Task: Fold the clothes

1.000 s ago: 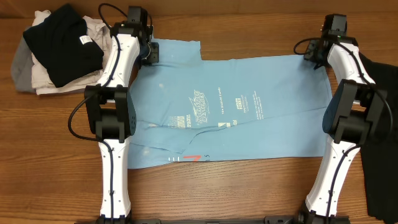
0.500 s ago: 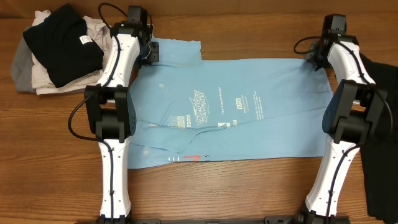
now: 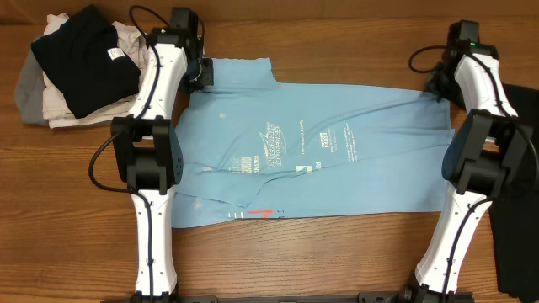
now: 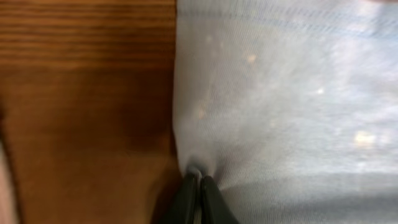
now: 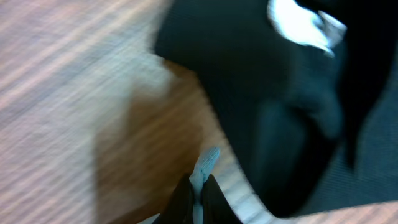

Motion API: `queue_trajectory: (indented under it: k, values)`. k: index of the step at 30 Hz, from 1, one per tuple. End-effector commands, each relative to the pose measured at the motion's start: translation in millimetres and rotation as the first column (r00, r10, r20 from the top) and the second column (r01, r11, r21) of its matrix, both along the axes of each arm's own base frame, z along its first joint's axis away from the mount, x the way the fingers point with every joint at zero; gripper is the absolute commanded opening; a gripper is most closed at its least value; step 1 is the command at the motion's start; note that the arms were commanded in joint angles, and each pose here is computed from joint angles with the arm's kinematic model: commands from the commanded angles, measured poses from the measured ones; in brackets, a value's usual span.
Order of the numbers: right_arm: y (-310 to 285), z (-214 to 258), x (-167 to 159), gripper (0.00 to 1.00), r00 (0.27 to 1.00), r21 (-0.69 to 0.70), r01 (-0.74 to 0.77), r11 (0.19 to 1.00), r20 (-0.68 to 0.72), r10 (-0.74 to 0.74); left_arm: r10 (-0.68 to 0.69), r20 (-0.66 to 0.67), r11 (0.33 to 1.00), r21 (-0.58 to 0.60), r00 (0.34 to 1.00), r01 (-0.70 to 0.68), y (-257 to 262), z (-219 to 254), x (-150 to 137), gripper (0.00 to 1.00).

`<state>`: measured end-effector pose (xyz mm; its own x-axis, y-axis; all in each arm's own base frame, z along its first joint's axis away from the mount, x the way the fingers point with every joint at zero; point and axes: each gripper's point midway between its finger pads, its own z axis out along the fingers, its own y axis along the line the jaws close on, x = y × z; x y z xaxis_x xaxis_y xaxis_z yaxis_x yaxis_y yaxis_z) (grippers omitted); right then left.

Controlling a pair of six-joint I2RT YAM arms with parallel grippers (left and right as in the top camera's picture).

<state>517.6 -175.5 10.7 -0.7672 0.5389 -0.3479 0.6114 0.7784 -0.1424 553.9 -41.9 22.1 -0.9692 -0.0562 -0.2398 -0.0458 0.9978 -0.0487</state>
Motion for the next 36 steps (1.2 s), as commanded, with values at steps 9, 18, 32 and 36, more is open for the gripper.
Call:
queue_trajectory:
  k: [9,18,32,36]
  values:
    - [-16.9,54.7,-4.4,0.04,0.990,-0.015,0.109,0.994,0.086,-0.107,0.091,0.051,0.995,0.037,0.995,-0.093,29.1,77.0,-15.8,0.04]
    - [-19.4,84.4,-23.8,0.04,0.971,0.015,0.215,0.977,0.103,-0.215,0.176,-0.039,0.983,0.054,0.984,-0.174,46.5,83.4,-44.1,0.04]
    - [-14.5,105.3,-51.9,0.04,0.953,0.039,0.294,0.955,0.062,-0.295,0.222,-0.306,0.974,0.109,0.926,-0.198,58.0,78.9,-112.6,0.04]
    - [-12.5,103.6,-59.8,0.04,0.944,0.047,0.327,0.944,0.038,-0.328,0.221,-0.364,0.974,0.121,0.905,-0.190,57.6,80.5,-128.0,0.04]
